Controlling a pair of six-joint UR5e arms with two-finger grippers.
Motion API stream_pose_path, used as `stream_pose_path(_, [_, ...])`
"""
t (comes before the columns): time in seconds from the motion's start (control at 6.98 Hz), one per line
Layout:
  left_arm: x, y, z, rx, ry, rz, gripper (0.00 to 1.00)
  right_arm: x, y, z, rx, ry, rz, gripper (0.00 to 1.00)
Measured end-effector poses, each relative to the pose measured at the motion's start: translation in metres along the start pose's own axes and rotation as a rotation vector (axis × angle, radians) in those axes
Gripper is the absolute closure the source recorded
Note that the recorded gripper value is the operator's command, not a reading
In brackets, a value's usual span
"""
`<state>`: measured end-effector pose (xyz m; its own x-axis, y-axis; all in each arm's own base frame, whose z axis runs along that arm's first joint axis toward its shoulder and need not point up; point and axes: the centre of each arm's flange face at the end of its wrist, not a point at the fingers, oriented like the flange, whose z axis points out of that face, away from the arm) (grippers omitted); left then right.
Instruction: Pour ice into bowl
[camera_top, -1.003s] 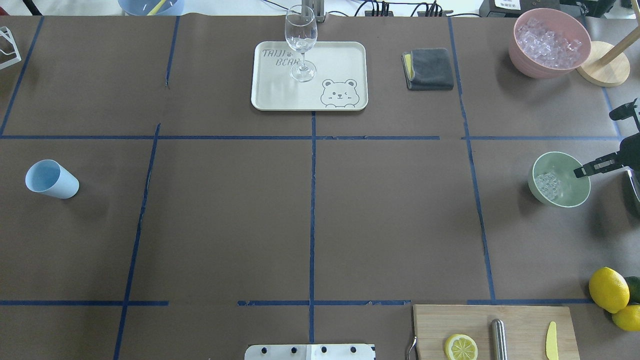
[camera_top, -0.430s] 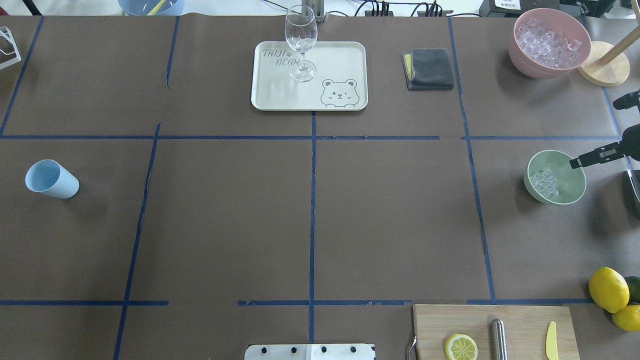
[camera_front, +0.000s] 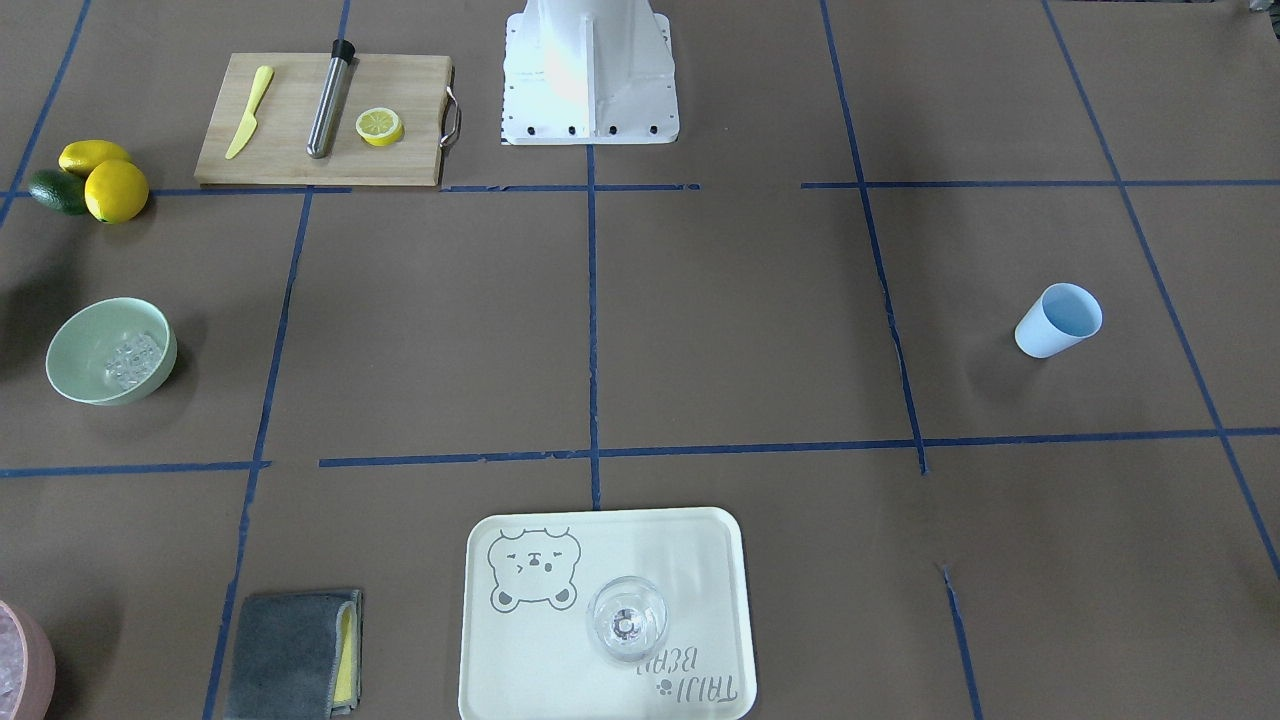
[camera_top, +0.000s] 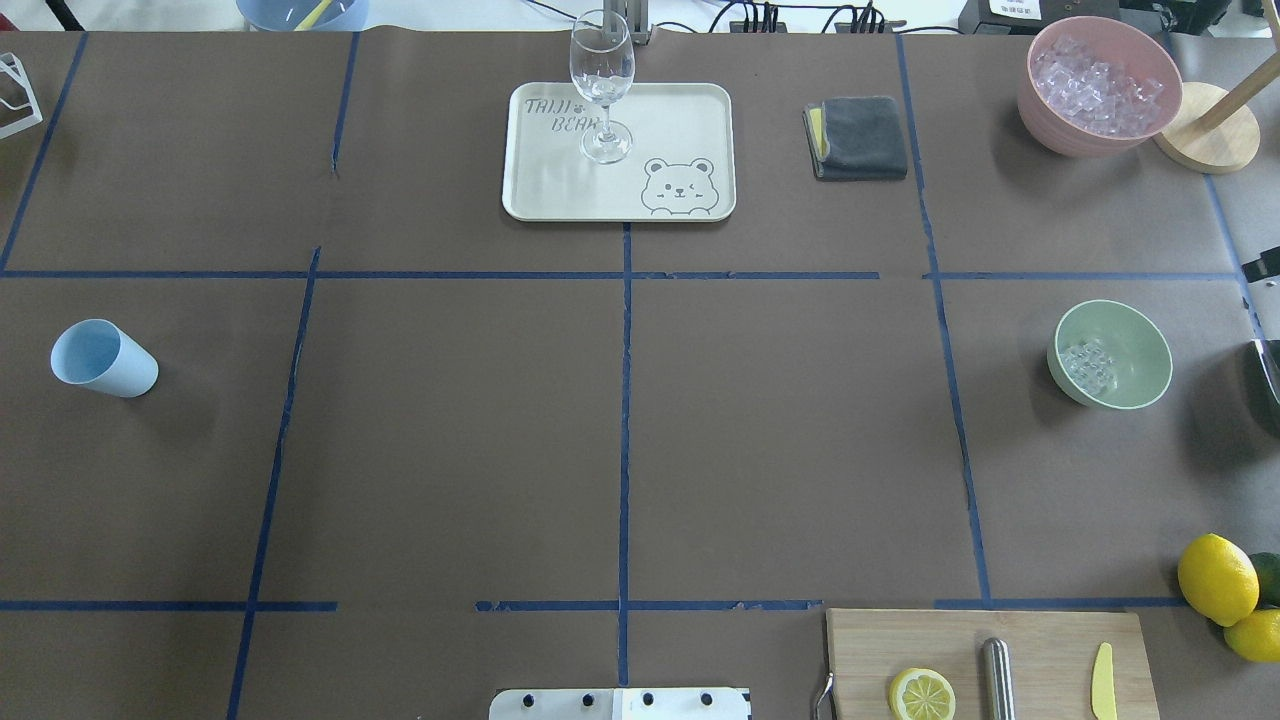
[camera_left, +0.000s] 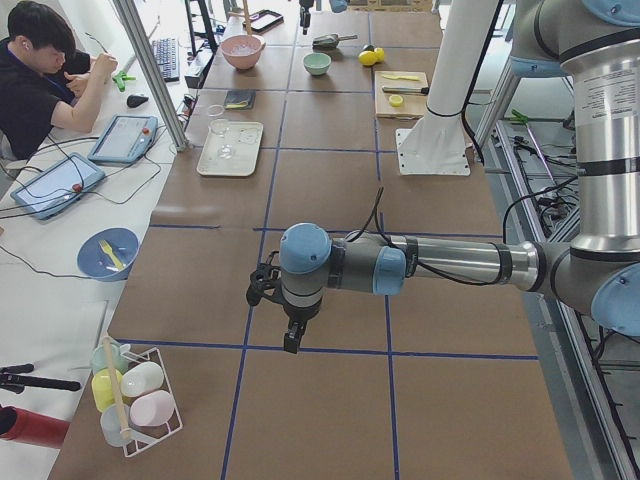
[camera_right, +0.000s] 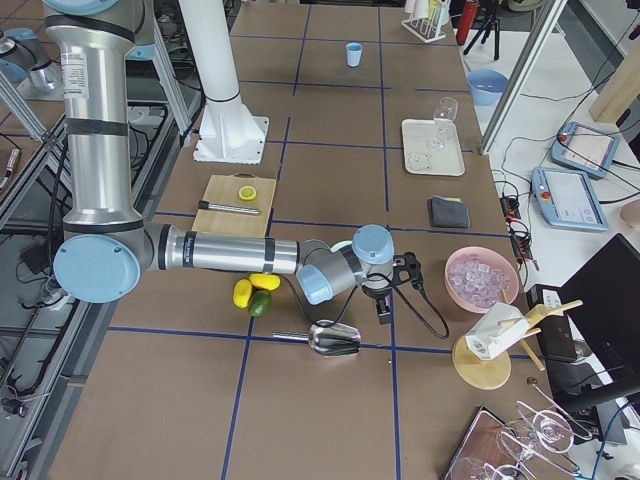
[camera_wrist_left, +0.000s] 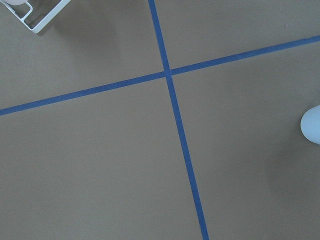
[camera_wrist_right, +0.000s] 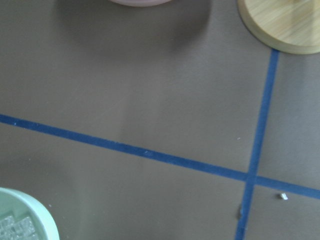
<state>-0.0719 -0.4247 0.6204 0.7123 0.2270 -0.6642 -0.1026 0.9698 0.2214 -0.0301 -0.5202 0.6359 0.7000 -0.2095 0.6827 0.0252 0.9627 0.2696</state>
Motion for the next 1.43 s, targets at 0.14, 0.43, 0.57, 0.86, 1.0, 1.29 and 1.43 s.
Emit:
stream_pose_path(0.14, [0.0,0.0,0.0,0.0,-0.001,0.0,0.0,0.016,-0.005,-0.037,-0.035,0.03,0.033,0.0])
stream_pose_path(0.43, [-0.001,0.0,0.001,-0.003,-0.001,-0.002,0.0,0.043,0.026,-0.066,-0.119,0.049,0.158,0.0])
stream_pose_path(0.57, [-0.001,0.001,0.001,-0.002,0.0,-0.002,0.0,0.051,0.041,-0.065,-0.144,0.049,0.196,0.0])
stream_pose_path(0.86, [-0.003,0.006,0.003,-0.007,0.001,-0.009,0.0,0.062,0.062,-0.055,-0.178,0.04,0.234,0.0])
stream_pose_path(1.0, [-0.003,0.007,0.003,-0.008,0.001,-0.009,0.0,0.063,0.069,-0.052,-0.189,0.015,0.246,0.0])
stream_pose_path(1.29, [-0.004,0.008,0.004,-0.011,0.002,-0.011,0.0,0.064,0.094,-0.047,-0.204,-0.027,0.264,0.0])
stream_pose_path(1.43, [-0.005,0.009,0.006,-0.015,0.002,-0.015,0.0,0.062,0.101,-0.05,-0.199,-0.029,0.259,0.0])
